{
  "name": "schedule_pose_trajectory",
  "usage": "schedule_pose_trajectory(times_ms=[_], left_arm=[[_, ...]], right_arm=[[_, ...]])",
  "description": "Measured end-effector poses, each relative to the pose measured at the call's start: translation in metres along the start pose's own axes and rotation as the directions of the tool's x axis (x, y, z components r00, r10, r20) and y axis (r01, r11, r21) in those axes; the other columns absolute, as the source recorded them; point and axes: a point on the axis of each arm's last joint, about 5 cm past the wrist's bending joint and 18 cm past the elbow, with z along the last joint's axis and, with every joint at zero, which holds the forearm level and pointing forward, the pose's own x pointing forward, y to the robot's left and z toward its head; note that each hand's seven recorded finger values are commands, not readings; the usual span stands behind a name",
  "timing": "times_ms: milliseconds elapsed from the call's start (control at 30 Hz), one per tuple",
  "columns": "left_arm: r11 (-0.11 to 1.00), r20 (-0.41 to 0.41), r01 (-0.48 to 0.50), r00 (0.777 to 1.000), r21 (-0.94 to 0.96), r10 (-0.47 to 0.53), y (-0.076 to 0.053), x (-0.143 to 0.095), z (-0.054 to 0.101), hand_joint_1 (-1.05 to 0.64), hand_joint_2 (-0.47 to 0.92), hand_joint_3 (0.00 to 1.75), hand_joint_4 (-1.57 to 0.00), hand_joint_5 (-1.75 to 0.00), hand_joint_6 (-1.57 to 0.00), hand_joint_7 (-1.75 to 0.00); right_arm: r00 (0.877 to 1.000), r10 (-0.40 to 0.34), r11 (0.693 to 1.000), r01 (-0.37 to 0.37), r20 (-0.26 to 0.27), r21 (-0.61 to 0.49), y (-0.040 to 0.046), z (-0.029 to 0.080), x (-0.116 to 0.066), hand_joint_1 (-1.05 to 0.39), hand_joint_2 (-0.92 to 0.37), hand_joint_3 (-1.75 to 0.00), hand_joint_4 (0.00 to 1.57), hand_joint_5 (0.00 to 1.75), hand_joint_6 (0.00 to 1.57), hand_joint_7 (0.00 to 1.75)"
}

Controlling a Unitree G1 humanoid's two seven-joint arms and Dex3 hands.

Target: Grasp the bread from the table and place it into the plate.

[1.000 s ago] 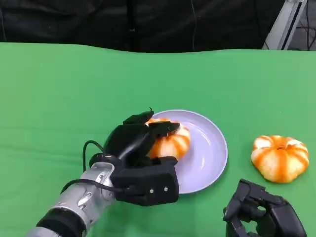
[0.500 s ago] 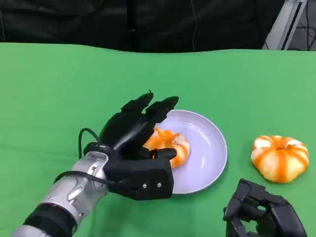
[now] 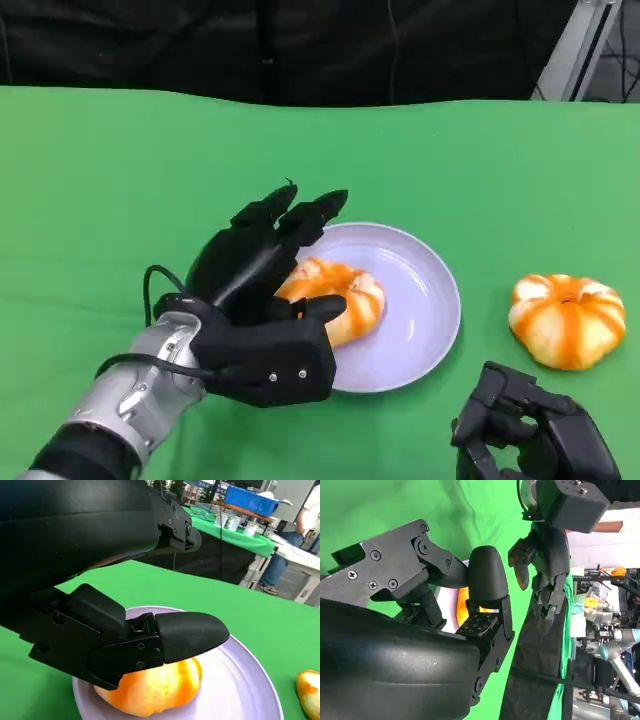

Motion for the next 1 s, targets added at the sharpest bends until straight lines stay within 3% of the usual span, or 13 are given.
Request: schedule_pose_trajectory(times_ms=[100, 133, 167, 200, 367, 500, 567, 600, 633, 733, 833, 900, 1000], left_arm=[[1.0, 0.0, 0.0, 1.0, 0.0, 0.0, 0.0, 0.0, 0.0, -1.05, 0.92, 0.85, 0.0, 0.0, -0.19, -0.04], [1.0, 0.0, 0.0, 1.0, 0.0, 0.0, 0.0, 0.0, 0.0, -0.72, 0.92, 0.62, -0.28, -0.07, -0.35, -0.05], [0.998, -0.005, -0.007, 1.0, -0.063, 0.006, 0.003, -0.003, 0.0, -0.21, 0.92, 0.4, -0.82, -0.28, -0.69, -0.13], [0.997, -0.005, -0.008, 1.0, -0.078, 0.008, 0.004, -0.003, 0.0, -0.13, 0.92, 0.36, -0.9, -0.31, -0.75, -0.14], [0.828, -0.032, -0.071, 0.997, -0.557, 0.064, 0.024, -0.039, -0.005, -0.08, 0.92, 0.33, -0.96, -0.32, -0.8, -0.14], [0.778, -0.057, -0.08, 0.997, -0.624, 0.057, 0.037, -0.056, -0.013, -0.08, 0.92, 0.33, -0.97, -0.32, -0.8, -0.13], [0.774, -0.054, -0.075, 0.997, -0.628, 0.052, 0.039, -0.057, -0.013, -0.08, 0.92, 0.33, -0.98, -0.47, -0.91, -0.1], [0.76, -0.052, -0.071, 0.997, -0.646, 0.049, 0.041, -0.058, -0.013, -0.07, 0.8, 0.69, -0.99, -1.1, -1.1, -0.56], [0.719, -0.056, -0.079, 0.997, -0.691, 0.055, 0.042, -0.063, -0.013, -0.07, 0.69, 0.93, -0.93, -1.42, -1.0, -1.01], [0.479, -0.108, -0.131, 0.991, -0.868, 0.075, 0.038, -0.099, -0.019, -0.08, 0.58, 1.16, -0.87, -1.71, -0.85, -1.52], [0.256, -0.208, -0.212, 0.977, -0.943, 0.042, 0.032, -0.146, -0.028, -0.07, 0.57, 1.16, -0.86, -1.74, -0.8, -1.62], [0.202, -0.273, -0.27, 0.962, -0.942, 0.01, 0.032, -0.165, -0.033, -0.07, 0.59, 1.14, -0.84, -1.75, -0.79, -1.64], [0.174, -0.282, -0.278, 0.959, -0.945, 0.001, 0.035, -0.174, -0.033, -0.06, 0.63, 1.09, -0.84, -1.75, -0.78, -1.65]], right_arm=[[1.0, 0.0, 1.0, 0.0, 0.0, 0.0, 0.0, 0.0, 0.0, -0.15, -0.66, -1.03, 0.78, 1.75, 0.73, 1.54], [1.0, 0.0, 1.0, 0.0, 0.0, 0.0, 0.0, 0.0, 0.0, -0.14, -0.66, -1.03, 0.77, 1.75, 0.73, 1.54], [1.0, 0.004, 1.0, -0.004, 0.002, 0.0, 0.0003, 0.0, 0.001, -0.14, -0.66, -1.02, 0.77, 1.75, 0.73, 1.54], [1.0, 0.003, 1.0, -0.003, 0.002, 0.0, 0.0002, 0.0, 0.001, -0.14, -0.66, -1.02, 0.77, 1.75, 0.73, 1.54], [1.0, 0.004, 1.0, -0.004, 0.002, -0.004, 0.0, 0.0, 0.001, -0.14, -0.66, -1.01, 0.77, 1.75, 0.73, 1.53], [1.0, 0.0, 1.0, 0.0, -0.007, -0.006, -0.0015, -0.001, 0.001, -0.14, -0.67, -1.01, 0.77, 1.75, 0.74, 1.53], [1.0, 0.0, 1.0, 0.0, -0.009, -0.006, -0.0015, -0.002, 0.0, -0.15, -0.67, -1.01, 0.77, 1.75, 0.74, 1.53], [1.0, 0.001, 1.0, -0.001, -0.009, -0.005, -0.0013, -0.002, 0.0, -0.13, -0.67, -1.01, 0.78, 1.75, 0.74, 1.53], [1.0, 0.004, 1.0, -0.004, -0.009, -0.005, -0.0009, -0.002, 0.001, -0.13, -0.67, -1.01, 0.78, 1.75, 0.74, 1.52], [1.0, -0.001, 1.0, 0.001, -0.014, -0.006, -0.002, -0.002, -0.001, -0.12, -0.67, -1.0, 0.78, 1.75, 0.74, 1.52], [1.0, -0.008, 1.0, 0.008, -0.011, -0.009, -0.0044, -0.002, 0.0, -0.12, -0.67, -1.0, 0.78, 1.75, 0.74, 1.52], [1.0, -0.006, 1.0, 0.006, -0.002, -0.012, -0.0052, -0.001, 0.003, -0.12, -0.67, -1.0, 0.78, 1.75, 0.74, 1.53], [1.0, -0.002, 1.0, 0.002, -0.003, -0.012, -0.0053, 0.0, 0.005, -0.12, -0.67, -1.0, 0.78, 1.75, 0.74, 1.52]])
